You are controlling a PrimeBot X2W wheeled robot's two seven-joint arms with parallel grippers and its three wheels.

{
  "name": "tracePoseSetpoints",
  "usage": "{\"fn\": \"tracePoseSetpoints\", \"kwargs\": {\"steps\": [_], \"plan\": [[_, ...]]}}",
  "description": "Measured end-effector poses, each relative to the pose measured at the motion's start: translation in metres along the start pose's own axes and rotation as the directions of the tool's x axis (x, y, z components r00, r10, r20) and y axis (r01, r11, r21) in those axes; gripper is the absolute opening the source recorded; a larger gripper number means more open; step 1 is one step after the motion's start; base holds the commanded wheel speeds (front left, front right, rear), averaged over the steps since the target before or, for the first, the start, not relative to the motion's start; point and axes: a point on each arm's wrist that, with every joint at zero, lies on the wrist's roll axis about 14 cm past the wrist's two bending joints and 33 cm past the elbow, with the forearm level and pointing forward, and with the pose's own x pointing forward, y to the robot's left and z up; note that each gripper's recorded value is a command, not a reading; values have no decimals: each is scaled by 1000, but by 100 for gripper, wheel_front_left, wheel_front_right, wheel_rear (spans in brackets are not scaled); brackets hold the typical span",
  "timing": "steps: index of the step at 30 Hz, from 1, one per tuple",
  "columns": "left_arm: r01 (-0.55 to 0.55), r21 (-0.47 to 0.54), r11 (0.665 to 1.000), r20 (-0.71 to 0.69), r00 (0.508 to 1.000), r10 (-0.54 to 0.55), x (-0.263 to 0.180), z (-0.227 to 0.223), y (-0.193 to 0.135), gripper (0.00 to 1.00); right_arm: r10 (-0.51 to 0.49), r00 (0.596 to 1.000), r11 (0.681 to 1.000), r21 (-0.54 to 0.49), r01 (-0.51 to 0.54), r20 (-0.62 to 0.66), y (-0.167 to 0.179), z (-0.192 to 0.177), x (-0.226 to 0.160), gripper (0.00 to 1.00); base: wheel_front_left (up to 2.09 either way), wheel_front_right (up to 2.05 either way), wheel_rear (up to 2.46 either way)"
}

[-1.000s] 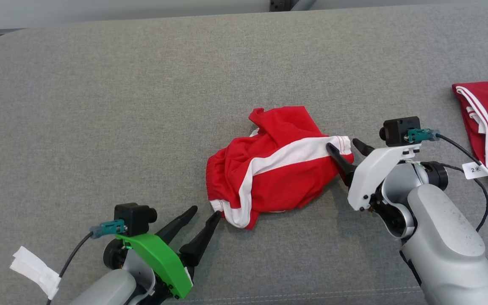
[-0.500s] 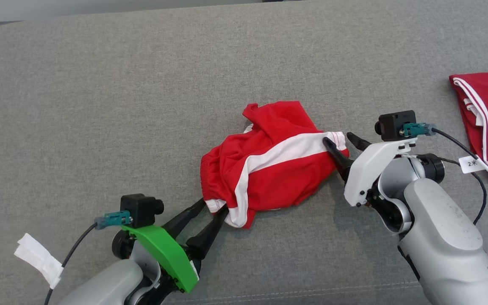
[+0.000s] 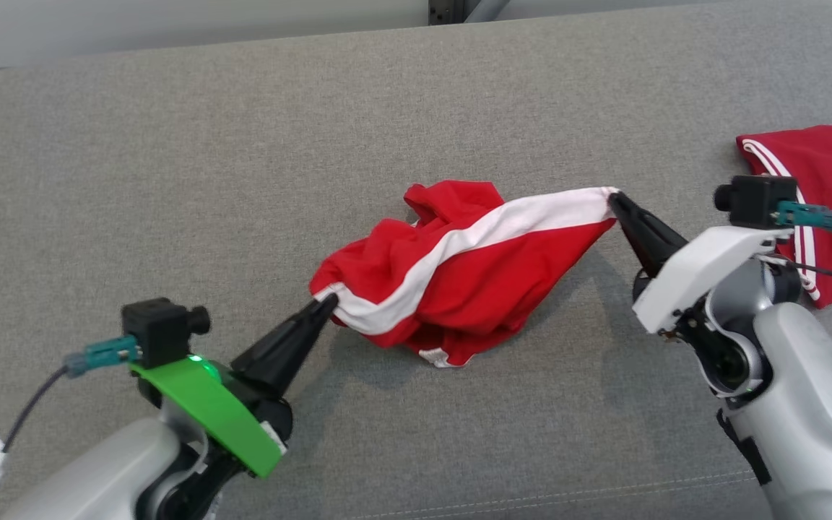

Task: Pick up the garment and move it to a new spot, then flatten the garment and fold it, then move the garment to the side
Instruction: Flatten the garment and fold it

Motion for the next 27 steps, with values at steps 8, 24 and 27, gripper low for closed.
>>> {"fn": "tracePoseSetpoints", "kwargs": {"steps": [8, 24, 27], "plan": [[55, 35, 998, 190, 980, -60, -28, 64, -29, 0, -38, 987, 997, 69, 27, 157, -16, 41, -66, 0, 0, 0, 0], [170, 252, 953, 137, 968, -209, 22, 169, -55, 0, 25, 930, 993, -113, 19, 367, 4, 163, -71, 0, 0, 0, 0], [104, 345, 933, 132, 979, -158, 58, 202, -30, 0, 46, 917, 990, -141, 12, 395, 12, 193, -23, 0, 0, 0, 0]]}}
